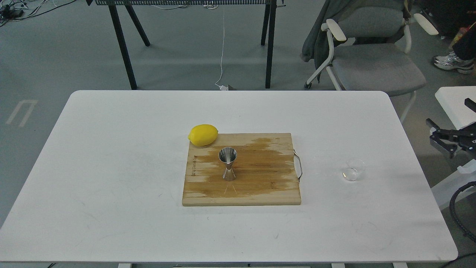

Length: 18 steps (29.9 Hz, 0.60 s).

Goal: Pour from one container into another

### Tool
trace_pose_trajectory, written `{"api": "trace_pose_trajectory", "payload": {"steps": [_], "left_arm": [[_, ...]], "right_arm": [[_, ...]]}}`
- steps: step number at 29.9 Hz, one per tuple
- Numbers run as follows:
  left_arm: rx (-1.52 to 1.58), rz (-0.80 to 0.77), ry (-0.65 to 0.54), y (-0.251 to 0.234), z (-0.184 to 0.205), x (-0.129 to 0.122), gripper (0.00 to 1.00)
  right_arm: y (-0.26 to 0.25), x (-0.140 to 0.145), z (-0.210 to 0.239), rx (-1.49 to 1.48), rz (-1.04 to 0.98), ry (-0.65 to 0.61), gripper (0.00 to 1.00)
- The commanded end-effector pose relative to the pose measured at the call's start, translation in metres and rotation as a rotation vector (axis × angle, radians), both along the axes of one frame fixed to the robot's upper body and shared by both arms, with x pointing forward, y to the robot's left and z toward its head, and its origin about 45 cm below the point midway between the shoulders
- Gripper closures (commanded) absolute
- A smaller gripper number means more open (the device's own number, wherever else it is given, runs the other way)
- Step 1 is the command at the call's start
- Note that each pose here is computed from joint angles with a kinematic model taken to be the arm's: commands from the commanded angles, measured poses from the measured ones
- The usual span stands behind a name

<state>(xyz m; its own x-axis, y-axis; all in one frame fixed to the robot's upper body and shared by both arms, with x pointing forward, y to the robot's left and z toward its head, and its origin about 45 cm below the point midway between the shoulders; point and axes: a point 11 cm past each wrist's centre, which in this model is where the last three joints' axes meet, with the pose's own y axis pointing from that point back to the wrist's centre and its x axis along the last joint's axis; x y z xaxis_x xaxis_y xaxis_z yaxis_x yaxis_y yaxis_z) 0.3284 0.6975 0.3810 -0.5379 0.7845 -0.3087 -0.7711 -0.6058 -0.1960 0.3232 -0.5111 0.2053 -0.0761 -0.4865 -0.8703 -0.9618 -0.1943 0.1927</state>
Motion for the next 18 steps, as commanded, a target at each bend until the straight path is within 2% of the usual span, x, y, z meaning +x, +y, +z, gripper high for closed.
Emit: {"api": "trace_pose_trajectory", "payload": {"steps": [1,3,7,14,18], "left_arm": [[-0.062,0.000,0.039,0.001,-0.026,-0.006,0.00],[-0.072,0.005,0.078,0.001,-0.045,-0.012,0.00],[-0.123,-0.053,0.117,-0.028,-0.081,0.011,0.00],[-0.192,-0.140,0.140,-0.074,-0.122,0.042,0.00],[-0.223,-0.170,0.171,-0.095,-0.151,0.047,0.00]], "right_arm": [[0.003,-0.003,-0.003,0.010,0.006,0.005,0.01],[0.008,-0.004,-0.003,0.017,0.020,0.004,0.01],[0.022,-0.008,-0.006,0.033,0.062,0.006,0.01],[0.050,-0.020,-0.013,0.068,0.137,0.020,0.01],[0.055,-0.030,-0.022,0.104,0.137,0.038,0.01]]}}
